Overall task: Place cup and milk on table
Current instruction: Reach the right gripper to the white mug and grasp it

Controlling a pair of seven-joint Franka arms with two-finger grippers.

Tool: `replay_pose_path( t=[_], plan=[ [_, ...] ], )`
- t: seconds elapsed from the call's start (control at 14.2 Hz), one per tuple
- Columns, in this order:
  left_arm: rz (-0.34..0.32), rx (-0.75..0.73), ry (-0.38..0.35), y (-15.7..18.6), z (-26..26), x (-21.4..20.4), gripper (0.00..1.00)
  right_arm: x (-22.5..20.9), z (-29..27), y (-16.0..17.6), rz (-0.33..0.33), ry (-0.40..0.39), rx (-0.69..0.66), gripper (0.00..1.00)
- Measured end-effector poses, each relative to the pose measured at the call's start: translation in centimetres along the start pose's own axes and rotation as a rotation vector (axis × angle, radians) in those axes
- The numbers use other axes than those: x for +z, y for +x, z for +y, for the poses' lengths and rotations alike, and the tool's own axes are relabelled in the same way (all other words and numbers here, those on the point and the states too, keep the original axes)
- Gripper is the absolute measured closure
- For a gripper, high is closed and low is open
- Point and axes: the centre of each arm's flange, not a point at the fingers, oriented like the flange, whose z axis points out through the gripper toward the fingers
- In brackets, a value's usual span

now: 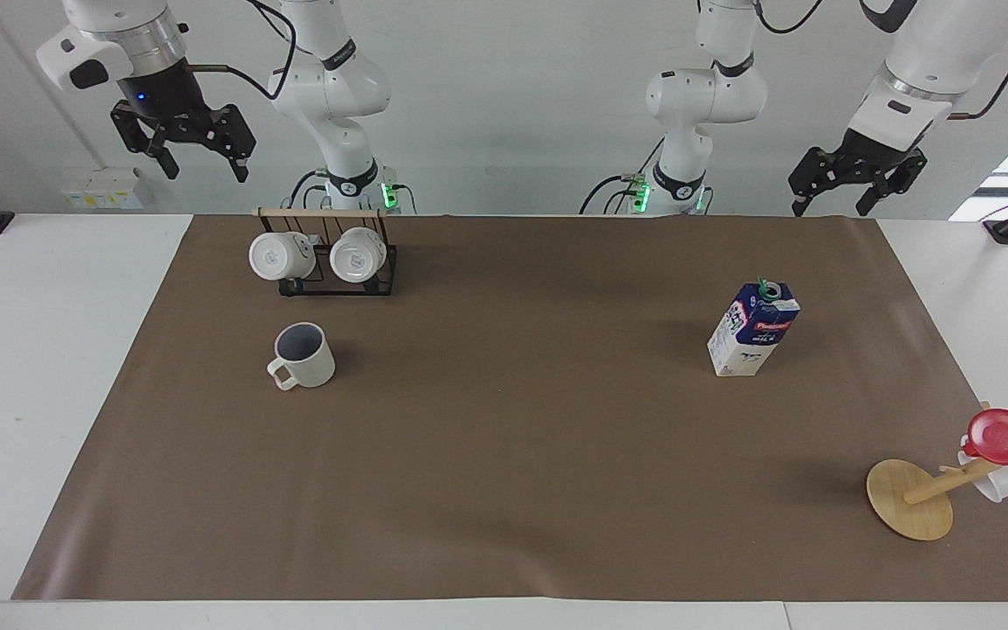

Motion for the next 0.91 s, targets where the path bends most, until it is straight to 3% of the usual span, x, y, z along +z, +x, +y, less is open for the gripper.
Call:
replay_pose_path(
  t=[0.28, 0.56, 0.91],
  plan=[
    [0.000, 0.000, 0.000, 0.0, 0.0, 0.0, 0.00, 2.9, -2.1, 0.8, -0.011, -0.001, -0.042, 0.00],
    [0.000, 0.000, 0.000, 0.0, 0.0, 0.0, 0.00, 6.6, -4.1, 2.2, 0.019, -0.002, -0.078, 0.00],
    [0.000, 0.000, 0.000, 0.0, 0.0, 0.0, 0.00, 14.1, -6.4, 3.9, 0.018, -0.005, -0.118, 0.00]
  ],
)
